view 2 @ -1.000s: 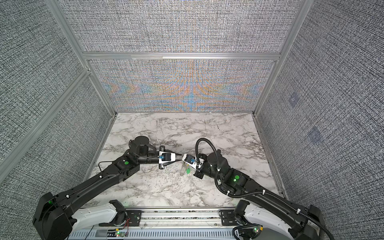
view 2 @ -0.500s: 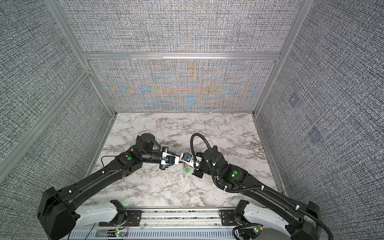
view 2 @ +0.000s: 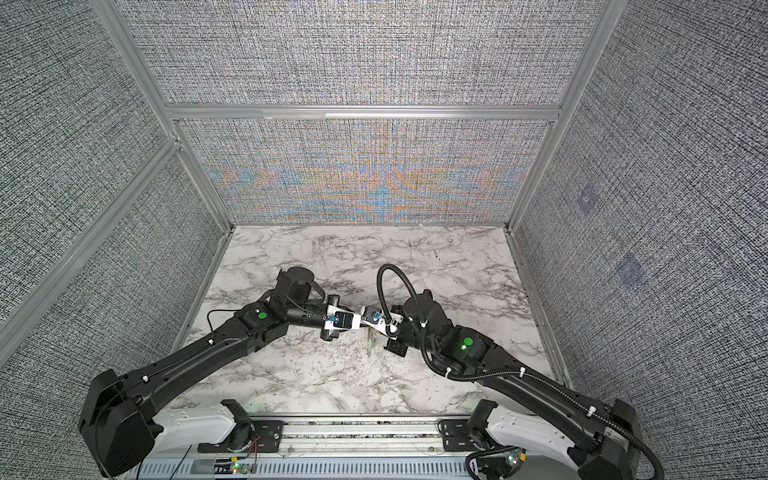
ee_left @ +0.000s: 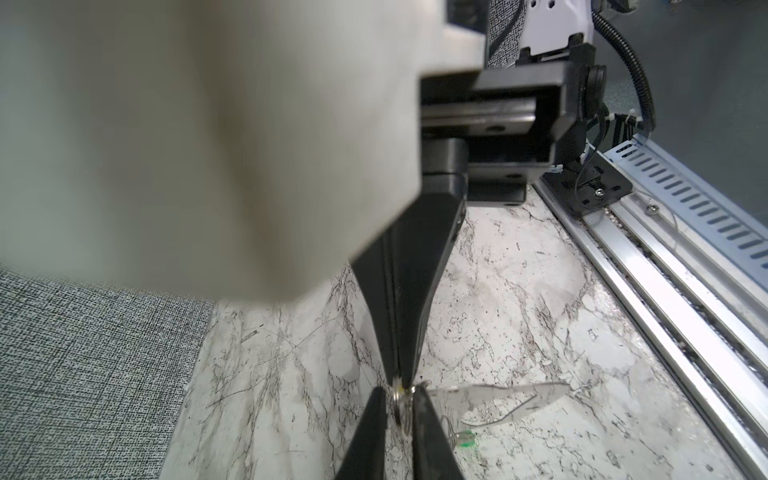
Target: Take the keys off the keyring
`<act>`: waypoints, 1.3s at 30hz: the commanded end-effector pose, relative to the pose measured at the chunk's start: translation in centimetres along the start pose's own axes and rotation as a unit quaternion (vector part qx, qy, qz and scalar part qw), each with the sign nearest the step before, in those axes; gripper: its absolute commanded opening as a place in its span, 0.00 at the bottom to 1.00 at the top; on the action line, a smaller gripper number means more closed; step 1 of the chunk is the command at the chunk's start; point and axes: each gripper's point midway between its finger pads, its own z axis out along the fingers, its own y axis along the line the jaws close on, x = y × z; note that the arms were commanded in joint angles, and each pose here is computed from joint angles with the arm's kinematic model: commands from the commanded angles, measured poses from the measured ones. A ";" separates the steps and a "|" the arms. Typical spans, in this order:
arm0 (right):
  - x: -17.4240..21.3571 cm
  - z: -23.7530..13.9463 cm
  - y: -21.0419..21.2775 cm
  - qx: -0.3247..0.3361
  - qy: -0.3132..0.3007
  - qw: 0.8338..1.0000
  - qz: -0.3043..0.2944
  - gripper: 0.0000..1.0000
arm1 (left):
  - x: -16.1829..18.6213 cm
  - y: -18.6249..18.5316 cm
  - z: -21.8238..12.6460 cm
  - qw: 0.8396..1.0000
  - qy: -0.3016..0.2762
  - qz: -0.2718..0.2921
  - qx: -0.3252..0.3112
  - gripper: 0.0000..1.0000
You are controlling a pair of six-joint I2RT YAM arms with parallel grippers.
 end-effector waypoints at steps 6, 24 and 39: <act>-1.2 -0.4 -0.6 0.004 -0.030 0.999 0.014 0.00 | 0.5 0.8 0.1 0.999 0.014 -0.019 -0.023 0.18; -0.7 -0.7 -0.3 -0.026 -0.034 0.998 0.039 0.00 | -0.7 0.7 -0.3 0.998 -0.021 -0.041 -0.031 0.19; -1.2 -0.6 -0.6 -0.026 -0.042 0.998 0.046 0.00 | -0.4 0.3 0.1 0.998 -0.025 -0.047 -0.018 0.17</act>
